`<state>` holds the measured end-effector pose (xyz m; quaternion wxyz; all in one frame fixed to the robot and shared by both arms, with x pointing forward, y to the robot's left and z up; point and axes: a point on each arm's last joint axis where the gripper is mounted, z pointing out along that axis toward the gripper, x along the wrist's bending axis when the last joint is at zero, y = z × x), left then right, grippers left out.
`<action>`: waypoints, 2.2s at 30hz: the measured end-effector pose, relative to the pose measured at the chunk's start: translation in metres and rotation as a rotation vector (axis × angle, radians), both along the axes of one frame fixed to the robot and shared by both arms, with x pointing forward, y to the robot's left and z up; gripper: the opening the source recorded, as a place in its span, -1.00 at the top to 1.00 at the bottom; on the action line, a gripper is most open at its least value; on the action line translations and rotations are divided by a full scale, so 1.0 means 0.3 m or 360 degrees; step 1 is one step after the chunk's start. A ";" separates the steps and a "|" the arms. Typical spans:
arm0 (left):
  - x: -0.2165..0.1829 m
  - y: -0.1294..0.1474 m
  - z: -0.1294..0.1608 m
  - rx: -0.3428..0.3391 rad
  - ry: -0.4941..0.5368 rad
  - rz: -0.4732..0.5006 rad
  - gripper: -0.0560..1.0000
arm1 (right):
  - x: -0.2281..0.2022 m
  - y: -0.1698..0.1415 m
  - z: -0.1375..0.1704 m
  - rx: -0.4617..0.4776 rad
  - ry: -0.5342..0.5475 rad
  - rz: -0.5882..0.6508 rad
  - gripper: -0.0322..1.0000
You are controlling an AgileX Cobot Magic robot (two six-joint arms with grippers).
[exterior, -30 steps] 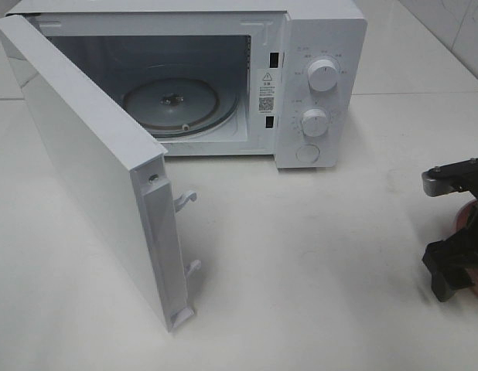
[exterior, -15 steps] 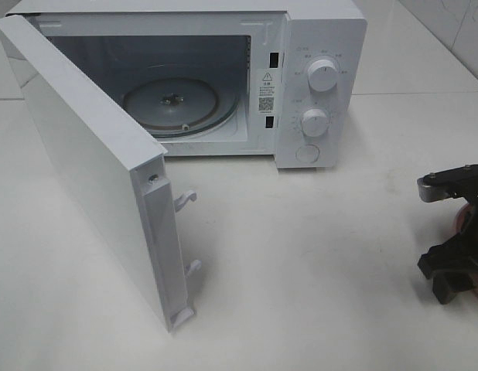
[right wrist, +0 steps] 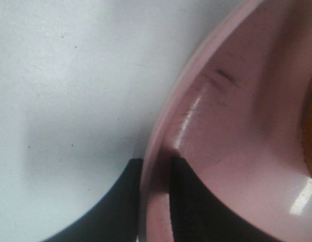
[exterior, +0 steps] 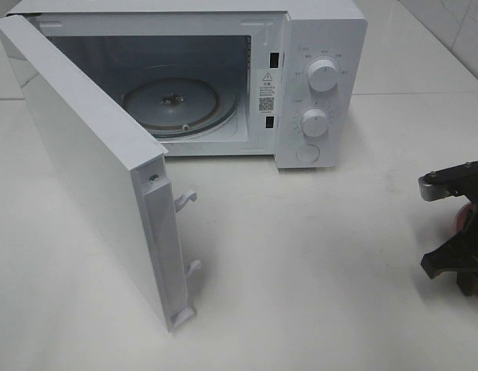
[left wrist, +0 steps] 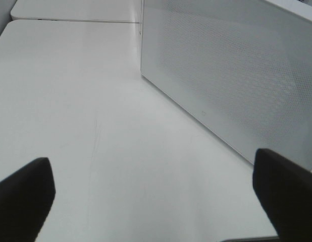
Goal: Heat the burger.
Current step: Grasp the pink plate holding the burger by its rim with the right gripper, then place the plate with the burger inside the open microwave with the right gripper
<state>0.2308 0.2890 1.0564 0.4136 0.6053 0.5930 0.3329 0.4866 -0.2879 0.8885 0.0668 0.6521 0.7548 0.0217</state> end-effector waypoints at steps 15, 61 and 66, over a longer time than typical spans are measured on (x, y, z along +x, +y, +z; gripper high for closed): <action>0.000 0.000 0.000 0.0000 0.0000 0.0000 -0.97 | -0.002 0.010 0.011 -0.0029 -0.0014 -0.0008 0.67; 0.000 0.000 0.000 0.0000 0.0000 0.0000 -0.97 | -0.104 0.090 0.217 -0.0322 -0.0170 -0.0008 0.84; 0.000 0.000 0.000 0.0000 0.0000 0.0000 -0.97 | -0.121 0.128 0.223 -0.0335 -0.0160 0.0073 0.84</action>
